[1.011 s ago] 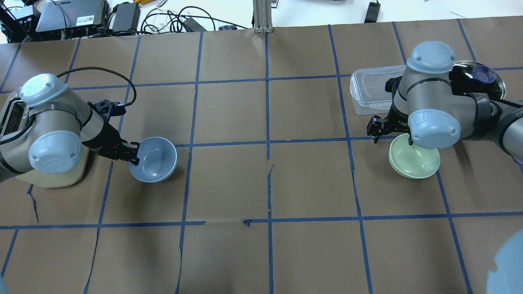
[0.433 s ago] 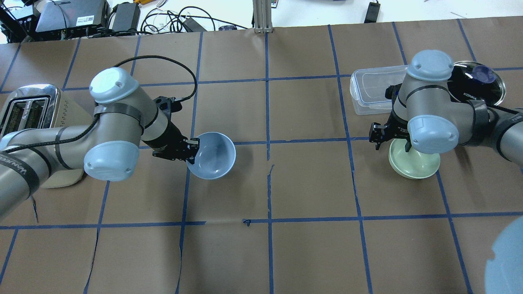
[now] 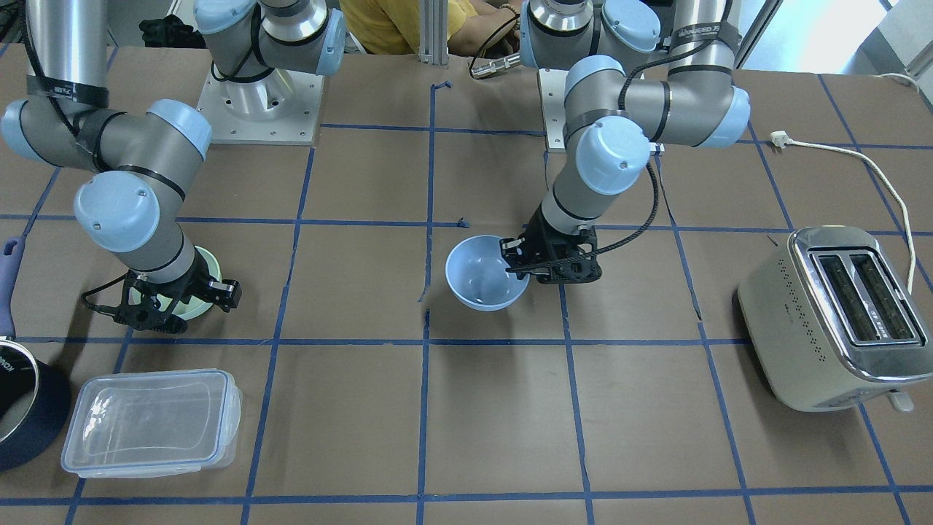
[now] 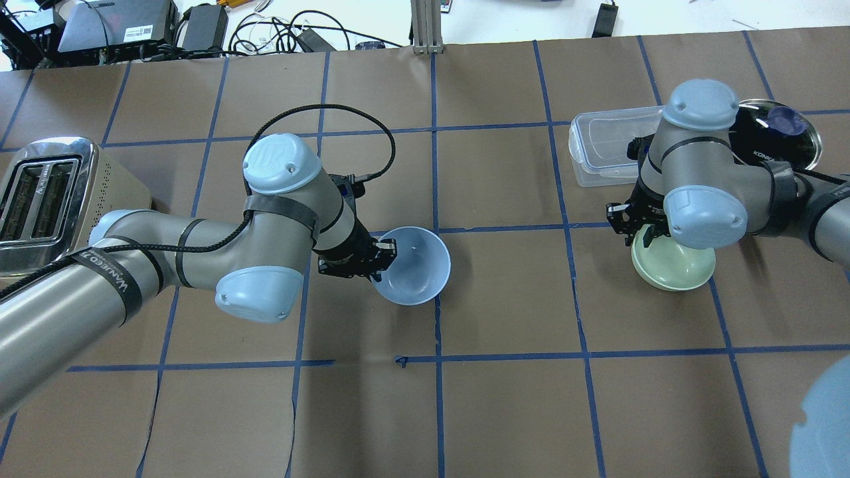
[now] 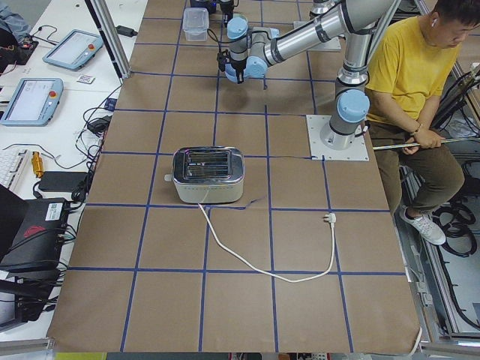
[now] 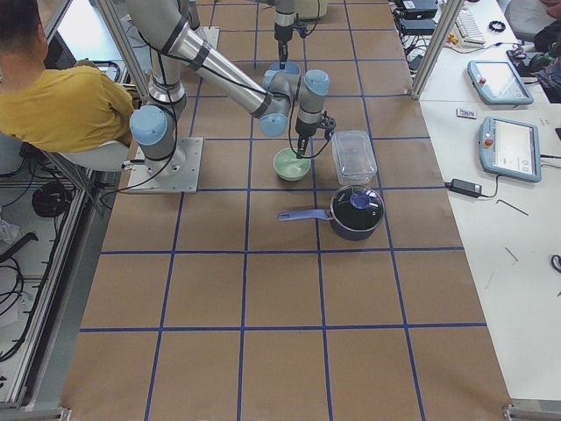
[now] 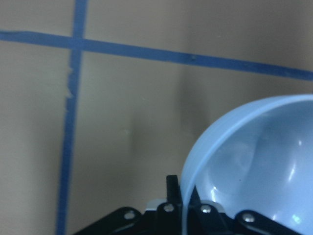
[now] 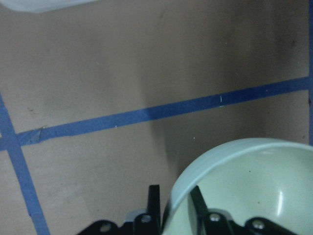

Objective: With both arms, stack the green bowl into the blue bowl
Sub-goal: 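Carry blue bowl to table center with left gripper while right lifts green bowl, then release blue bowl and raise left gripper while right carries green bowl over, then lower the green bowl into the blue bowl with the right gripper, then open the right gripper and lift it away from the stacked bowls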

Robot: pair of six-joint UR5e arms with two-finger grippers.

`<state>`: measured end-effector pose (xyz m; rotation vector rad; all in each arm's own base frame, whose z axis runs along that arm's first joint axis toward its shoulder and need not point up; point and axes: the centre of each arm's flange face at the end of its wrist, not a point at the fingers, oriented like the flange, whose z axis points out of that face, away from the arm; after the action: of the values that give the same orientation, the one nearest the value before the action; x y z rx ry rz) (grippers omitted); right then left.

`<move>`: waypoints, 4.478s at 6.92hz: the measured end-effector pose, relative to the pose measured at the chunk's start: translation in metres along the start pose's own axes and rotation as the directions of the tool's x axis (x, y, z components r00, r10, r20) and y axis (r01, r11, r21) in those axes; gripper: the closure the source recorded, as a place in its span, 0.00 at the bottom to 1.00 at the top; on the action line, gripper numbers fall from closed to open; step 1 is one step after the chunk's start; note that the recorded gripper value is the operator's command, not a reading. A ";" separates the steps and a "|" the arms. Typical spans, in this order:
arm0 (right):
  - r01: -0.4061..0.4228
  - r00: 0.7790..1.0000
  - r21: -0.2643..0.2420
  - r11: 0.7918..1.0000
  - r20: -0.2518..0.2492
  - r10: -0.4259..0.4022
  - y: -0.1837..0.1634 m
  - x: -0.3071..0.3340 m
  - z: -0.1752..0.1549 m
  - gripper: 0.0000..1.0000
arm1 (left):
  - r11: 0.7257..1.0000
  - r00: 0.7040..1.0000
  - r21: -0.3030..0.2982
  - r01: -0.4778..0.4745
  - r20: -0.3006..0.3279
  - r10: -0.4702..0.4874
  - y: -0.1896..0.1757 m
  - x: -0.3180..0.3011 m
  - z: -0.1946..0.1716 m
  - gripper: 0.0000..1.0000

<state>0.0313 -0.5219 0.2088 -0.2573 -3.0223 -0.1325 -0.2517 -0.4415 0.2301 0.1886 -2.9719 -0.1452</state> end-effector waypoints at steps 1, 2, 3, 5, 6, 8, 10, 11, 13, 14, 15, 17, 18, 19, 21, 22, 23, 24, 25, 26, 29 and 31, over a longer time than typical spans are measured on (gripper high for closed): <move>-0.001 1.000 0.008 1.000 -0.004 0.001 -0.002 0.001 -0.005 1.00 | 1.000 1.000 -0.020 -0.009 -0.013 0.009 0.007 0.010 0.007 1.00; -0.002 1.000 0.022 1.000 -0.006 0.002 -0.006 0.002 -0.015 1.00 | 0.999 1.000 -0.041 -0.012 -0.028 0.011 0.011 0.017 0.014 1.00; -0.002 1.000 0.033 0.999 -0.006 0.003 -0.010 0.003 -0.028 1.00 | 0.998 0.999 -0.054 -0.015 -0.033 0.013 0.013 0.021 0.020 0.42; 0.002 1.000 0.039 0.999 -0.005 -0.002 -0.020 0.002 -0.056 1.00 | 0.998 0.999 -0.062 -0.009 -0.031 0.007 0.011 0.022 0.029 0.00; 0.003 1.000 0.043 0.999 -0.002 -0.003 -0.023 -0.001 -0.067 1.00 | 0.999 0.999 -0.044 0.001 -0.040 -0.003 0.006 0.024 0.023 0.00; 0.001 1.000 0.060 0.998 0.001 -0.001 -0.022 -0.021 -0.080 1.00 | 1.000 0.998 0.012 -0.008 -0.058 0.009 -0.022 0.033 -0.033 0.00; -0.013 1.000 0.105 0.994 0.025 0.011 -0.016 -0.073 -0.102 1.00 | 0.993 0.993 -0.011 -0.117 -0.008 0.117 -0.067 0.003 -0.127 0.00; -0.026 0.999 0.131 0.991 0.036 0.021 -0.007 -0.116 -0.119 1.00 | 0.981 0.980 -0.027 -0.194 0.041 0.195 -0.076 -0.023 -0.173 0.00; -0.054 0.997 0.148 0.988 0.057 0.046 0.040 -0.208 -0.135 1.00 | 0.966 0.950 -0.008 -0.257 0.181 0.254 -0.050 -0.052 -0.248 0.00; -0.059 0.997 0.150 0.987 0.065 0.050 0.070 -0.251 -0.136 1.00 | 0.965 0.948 0.032 -0.261 0.196 0.250 -0.032 -0.054 -0.274 0.00; -0.072 0.996 0.147 0.987 0.069 0.062 0.095 -0.283 -0.133 1.00 | 0.964 0.952 0.060 -0.258 0.183 0.244 -0.022 -0.054 -0.287 0.00; -0.086 0.995 0.138 0.987 0.066 0.077 0.126 -0.326 -0.120 1.00 | 0.961 0.956 0.113 -0.252 0.181 0.230 -0.022 -0.059 -0.295 0.00; -0.097 0.994 0.132 0.986 0.065 0.089 0.134 -0.342 -0.114 1.00 | 0.958 0.957 0.135 -0.252 0.184 0.225 -0.024 -0.060 -0.297 0.00; -0.100 0.994 0.124 0.987 0.063 0.093 0.142 -0.354 -0.108 1.00 | 0.957 0.957 0.146 -0.252 0.187 0.223 -0.025 -0.061 -0.299 0.00; -0.100 0.993 0.090 0.991 0.078 0.093 0.153 -0.369 -0.099 1.00 | 0.956 0.956 0.149 -0.254 0.190 0.224 -0.025 -0.062 -0.299 0.00; -0.103 0.992 0.080 0.991 0.084 0.097 0.156 -0.372 -0.098 0.78 | 0.956 0.956 0.148 -0.254 0.190 0.224 -0.025 -0.063 -0.299 0.00; -0.105 0.992 0.074 0.992 0.084 0.098 0.157 -0.374 -0.095 0.33 | 0.956 0.956 0.147 -0.254 0.191 0.225 -0.025 -0.063 -0.298 0.00; -0.105 0.992 0.069 0.992 0.078 0.100 0.156 -0.375 -0.091 0.00 | 0.956 0.956 0.153 -0.252 0.191 0.221 -0.026 -0.063 -0.299 0.00; -0.105 0.992 0.069 0.992 0.072 0.100 0.155 -0.375 -0.088 0.00 | 0.956 0.959 0.166 -0.240 0.191 0.208 -0.027 -0.062 -0.299 0.00; -0.111 0.992 0.075 0.991 0.075 0.105 0.151 -0.373 -0.091 0.00 | 0.960 0.965 0.179 -0.216 0.188 0.182 -0.028 -0.062 -0.299 0.00; -0.110 0.991 0.080 0.991 0.086 0.103 0.087 -0.332 -0.149 0.00 | 0.975 0.974 0.151 -0.161 0.182 0.133 -0.030 -0.068 -0.298 0.00; -0.046 0.995 0.099 0.994 0.092 0.037 0.034 -0.252 -0.196 0.00 | 0.977 0.975 0.145 -0.156 0.180 0.129 -0.029 -0.069 -0.299 0.00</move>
<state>0.3034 -0.5488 0.3775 -0.3256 -3.0986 0.0363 -0.1308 -0.4870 0.5104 -0.0213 -3.1538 0.0982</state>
